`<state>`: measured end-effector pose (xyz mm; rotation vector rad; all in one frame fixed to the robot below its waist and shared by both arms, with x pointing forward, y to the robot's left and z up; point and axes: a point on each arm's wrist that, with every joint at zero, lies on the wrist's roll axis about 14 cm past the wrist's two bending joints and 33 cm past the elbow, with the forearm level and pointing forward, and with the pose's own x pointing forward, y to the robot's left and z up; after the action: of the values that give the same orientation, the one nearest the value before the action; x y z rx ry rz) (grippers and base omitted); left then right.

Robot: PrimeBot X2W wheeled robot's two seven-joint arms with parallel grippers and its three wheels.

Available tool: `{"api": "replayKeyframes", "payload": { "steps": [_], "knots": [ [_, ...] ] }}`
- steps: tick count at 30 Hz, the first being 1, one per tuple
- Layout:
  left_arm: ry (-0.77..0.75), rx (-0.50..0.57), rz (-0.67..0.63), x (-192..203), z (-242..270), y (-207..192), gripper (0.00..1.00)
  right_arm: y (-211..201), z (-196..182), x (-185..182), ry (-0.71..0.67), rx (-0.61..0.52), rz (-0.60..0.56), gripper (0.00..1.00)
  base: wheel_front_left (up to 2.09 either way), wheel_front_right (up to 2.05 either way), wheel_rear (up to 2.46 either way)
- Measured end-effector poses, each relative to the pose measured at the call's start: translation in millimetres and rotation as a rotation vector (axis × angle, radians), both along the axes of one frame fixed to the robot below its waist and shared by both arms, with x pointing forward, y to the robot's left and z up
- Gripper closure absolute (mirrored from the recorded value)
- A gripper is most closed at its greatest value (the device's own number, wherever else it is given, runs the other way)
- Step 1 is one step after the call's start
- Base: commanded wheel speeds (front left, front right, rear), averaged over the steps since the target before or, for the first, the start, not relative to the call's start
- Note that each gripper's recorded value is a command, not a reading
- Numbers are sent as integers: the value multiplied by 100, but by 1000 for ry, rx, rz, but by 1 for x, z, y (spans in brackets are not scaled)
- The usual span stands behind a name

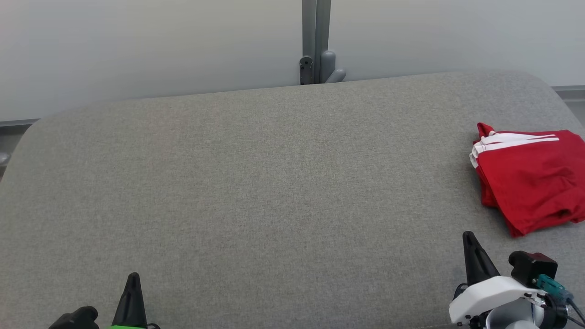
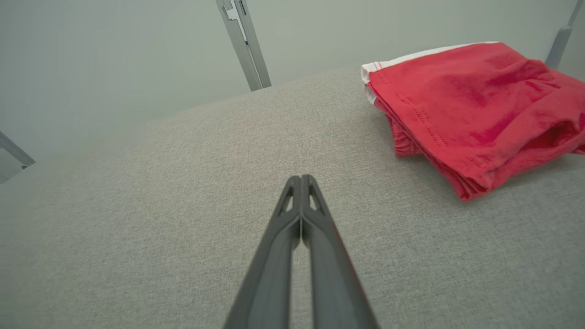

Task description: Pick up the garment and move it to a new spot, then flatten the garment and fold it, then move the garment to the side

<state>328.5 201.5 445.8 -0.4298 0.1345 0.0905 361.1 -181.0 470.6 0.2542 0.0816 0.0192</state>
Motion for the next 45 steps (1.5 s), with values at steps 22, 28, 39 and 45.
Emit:
{"api": "replayKeyframes", "payload": {
  "steps": [22,28,39,45],
  "knots": [
    [-22,-310,63,15,11,4,100,-10,7,6,7,361,-80,100,0,0,0],
    [-35,-388,72,19,16,4,100,-12,9,7,8,453,-93,100,0,0,0],
    [-52,-524,82,26,22,3,100,-15,12,10,7,603,-109,100,0,0,0],
    [-61,-591,84,29,26,3,100,-15,14,11,6,681,-112,100,0,0,0]
  ]
}}
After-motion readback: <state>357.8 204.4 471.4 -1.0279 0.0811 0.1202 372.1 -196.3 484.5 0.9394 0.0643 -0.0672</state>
